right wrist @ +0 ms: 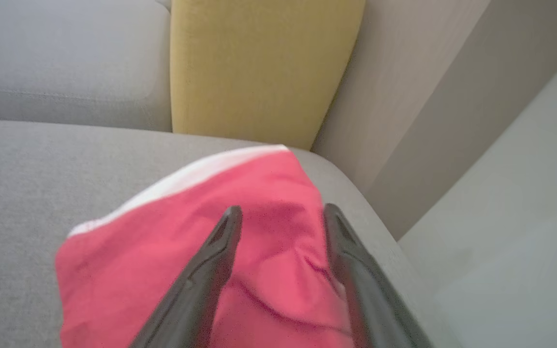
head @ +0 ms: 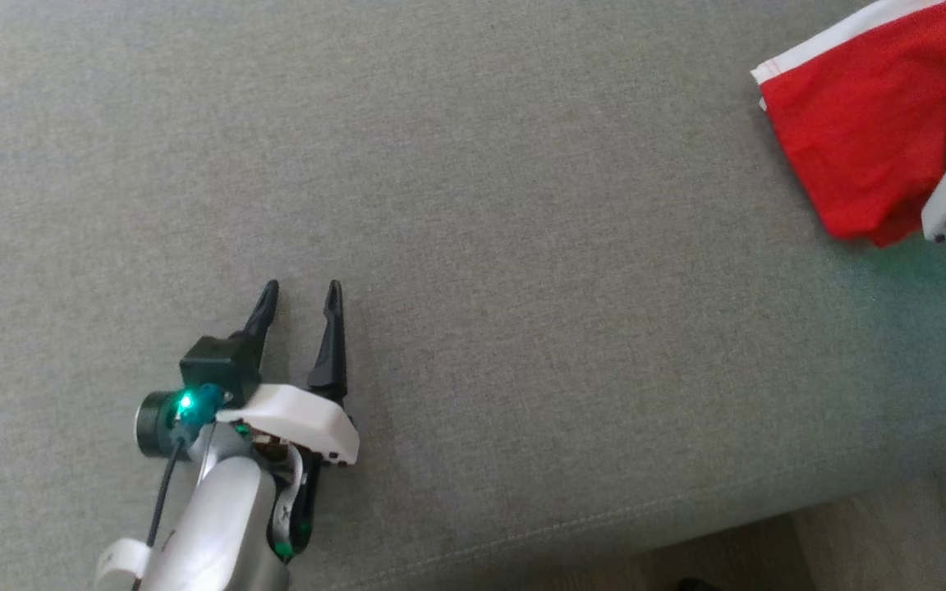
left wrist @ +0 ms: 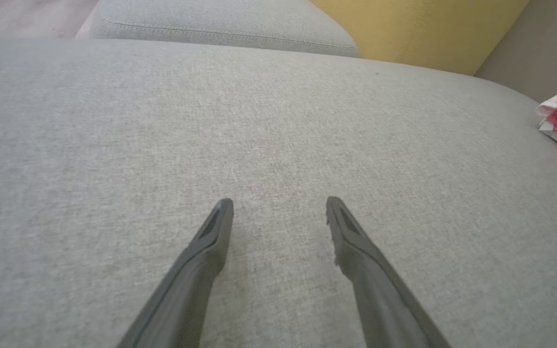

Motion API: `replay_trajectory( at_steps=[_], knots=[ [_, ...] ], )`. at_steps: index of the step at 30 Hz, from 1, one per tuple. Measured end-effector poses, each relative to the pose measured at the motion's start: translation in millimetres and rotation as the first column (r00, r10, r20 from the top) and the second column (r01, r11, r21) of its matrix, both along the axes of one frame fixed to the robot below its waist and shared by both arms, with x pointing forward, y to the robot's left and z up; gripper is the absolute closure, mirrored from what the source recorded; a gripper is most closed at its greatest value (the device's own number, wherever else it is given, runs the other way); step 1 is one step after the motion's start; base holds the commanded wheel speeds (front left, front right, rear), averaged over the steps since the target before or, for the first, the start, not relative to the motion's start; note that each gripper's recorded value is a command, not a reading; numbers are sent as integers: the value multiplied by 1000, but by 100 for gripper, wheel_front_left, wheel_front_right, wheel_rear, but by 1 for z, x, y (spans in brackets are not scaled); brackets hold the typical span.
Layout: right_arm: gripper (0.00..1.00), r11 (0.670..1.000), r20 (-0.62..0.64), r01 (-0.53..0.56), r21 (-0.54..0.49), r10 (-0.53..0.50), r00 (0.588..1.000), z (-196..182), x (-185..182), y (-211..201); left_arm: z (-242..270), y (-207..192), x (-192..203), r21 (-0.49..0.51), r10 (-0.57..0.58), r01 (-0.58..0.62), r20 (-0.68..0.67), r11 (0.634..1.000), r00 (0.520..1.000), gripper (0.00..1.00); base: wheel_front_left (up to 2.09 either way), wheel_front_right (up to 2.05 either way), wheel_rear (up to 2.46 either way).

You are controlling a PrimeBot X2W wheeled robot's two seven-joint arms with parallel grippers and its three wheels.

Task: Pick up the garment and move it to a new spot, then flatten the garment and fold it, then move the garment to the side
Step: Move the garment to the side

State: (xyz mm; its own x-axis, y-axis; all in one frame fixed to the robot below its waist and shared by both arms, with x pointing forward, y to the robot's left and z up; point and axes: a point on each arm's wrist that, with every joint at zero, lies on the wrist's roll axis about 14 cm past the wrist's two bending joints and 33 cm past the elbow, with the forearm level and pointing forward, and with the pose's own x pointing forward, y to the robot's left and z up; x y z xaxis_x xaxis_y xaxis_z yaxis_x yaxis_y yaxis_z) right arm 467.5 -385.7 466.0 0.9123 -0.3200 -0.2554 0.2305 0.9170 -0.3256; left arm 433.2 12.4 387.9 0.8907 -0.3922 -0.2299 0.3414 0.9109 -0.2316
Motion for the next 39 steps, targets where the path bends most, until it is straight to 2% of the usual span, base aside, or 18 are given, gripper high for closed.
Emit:
replay_trajectory(
  at_steps=[6, 10, 15, 22, 25, 28, 32, 39],
  knots=[
    [0, 998, 132, -30, -52, 37, 991, 38, 14, 13, 9, 12, 2, 0, 42, -42, 17, 999, 999, 0, 0, 0, 0],
    [0, 997, 229, -81, 2, 78, 970, 53, 22, 50, 21, 22, 0, -3, 84, -83, 40, 997, 996, 0, 0, 0, 0],
    [0, 976, 294, -198, 95, 162, 942, 51, 23, 114, 25, 53, -13, 25, 177, -179, 42, 984, 983, 0, 0, 0, 0],
    [0, 923, 218, -299, 241, 249, 944, -4, -8, 181, 38, 106, -29, 51, 331, -335, 72, 941, 941, 0, 0, 0, 0],
    [0, 896, 207, -332, 294, 280, 937, -16, -19, 203, 41, 124, -42, 64, 373, -379, 81, 923, 924, 0, 0, 0, 0],
    [0, 862, 218, -376, 340, 316, 923, -18, -26, 227, 42, 139, -55, 70, 413, -419, 84, 905, 907, 0, 0, 0, 0],
    [0, 833, 241, -417, 364, 349, 906, -14, -33, 246, 52, 155, -64, 69, 453, -461, 112, 885, 885, 0, 0, 0, 0],
    [0, 811, 243, -434, 392, 364, 899, -16, -55, 256, 55, 161, -81, 70, 469, -479, 124, 875, 875, 0, 0, 0, 0]
  ],
)
